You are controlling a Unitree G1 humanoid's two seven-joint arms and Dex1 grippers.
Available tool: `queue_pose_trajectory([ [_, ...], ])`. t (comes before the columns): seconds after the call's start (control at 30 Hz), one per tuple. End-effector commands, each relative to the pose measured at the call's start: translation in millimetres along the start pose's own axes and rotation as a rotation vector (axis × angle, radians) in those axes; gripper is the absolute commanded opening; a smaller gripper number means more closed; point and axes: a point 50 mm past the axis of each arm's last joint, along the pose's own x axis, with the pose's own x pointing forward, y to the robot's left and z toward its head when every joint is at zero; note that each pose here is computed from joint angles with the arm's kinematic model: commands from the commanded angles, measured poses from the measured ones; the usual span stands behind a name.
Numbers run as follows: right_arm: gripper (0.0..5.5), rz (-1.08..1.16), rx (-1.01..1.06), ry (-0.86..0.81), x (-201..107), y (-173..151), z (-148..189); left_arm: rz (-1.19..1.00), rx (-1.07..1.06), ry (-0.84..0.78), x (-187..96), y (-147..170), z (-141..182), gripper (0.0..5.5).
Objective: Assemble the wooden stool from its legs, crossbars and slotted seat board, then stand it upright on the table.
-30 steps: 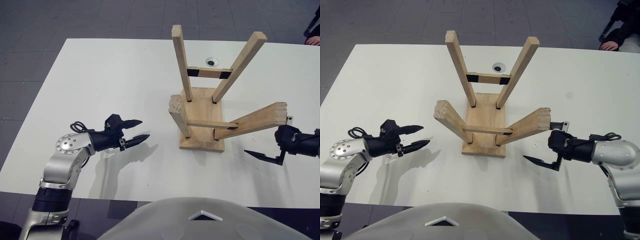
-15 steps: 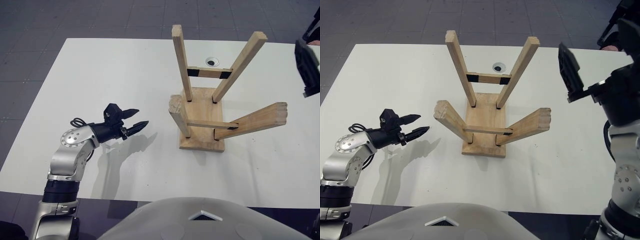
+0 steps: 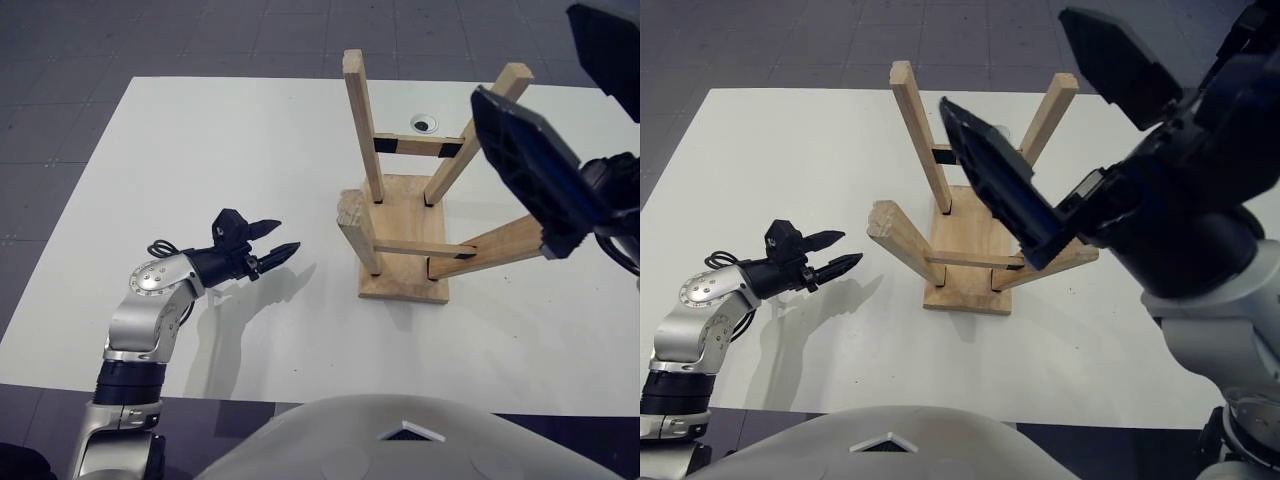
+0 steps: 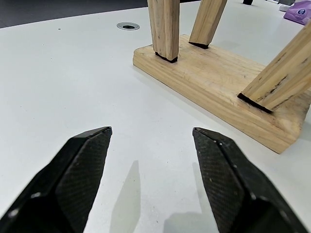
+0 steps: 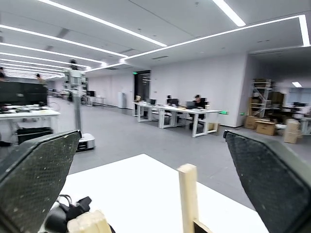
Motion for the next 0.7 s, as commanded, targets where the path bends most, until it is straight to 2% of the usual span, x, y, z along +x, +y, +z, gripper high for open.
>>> queue_pose_trajectory([
  [0.03,5.46,-0.009,-0.021,-0.007,5.7,3.0,5.8,0.014,0.004,0.012,-0.7,1.4,-0.6,3.1],
  [0.3,5.46,-0.157,-0.083,-0.195,20.1,-12.9,40.4,0.015,0.002,0.012,-0.4,1.6,-1.1,3.1],
  [0.4,5.46,-0.135,-0.019,-0.093,27.6,-5.3,19.0,0.013,0.001,0.013,-0.8,1.3,-1.1,3.1],
  [0.5,5.46,-0.096,0.11,0.115,36.3,9.5,-30.5,0.01,0.003,0.018,-2.0,0.7,-1.2,3.1],
  [0.6,5.46,-0.069,0.128,0.214,10.2,11.3,-44.4,0.007,0.004,0.019,-2.2,0.8,-0.2,3.1],
  [0.7,5.46,-0.058,0.133,0.218,-4.2,6.4,-45.6,0.005,0.003,0.02,-1.9,0.7,-0.2,3.1],
])
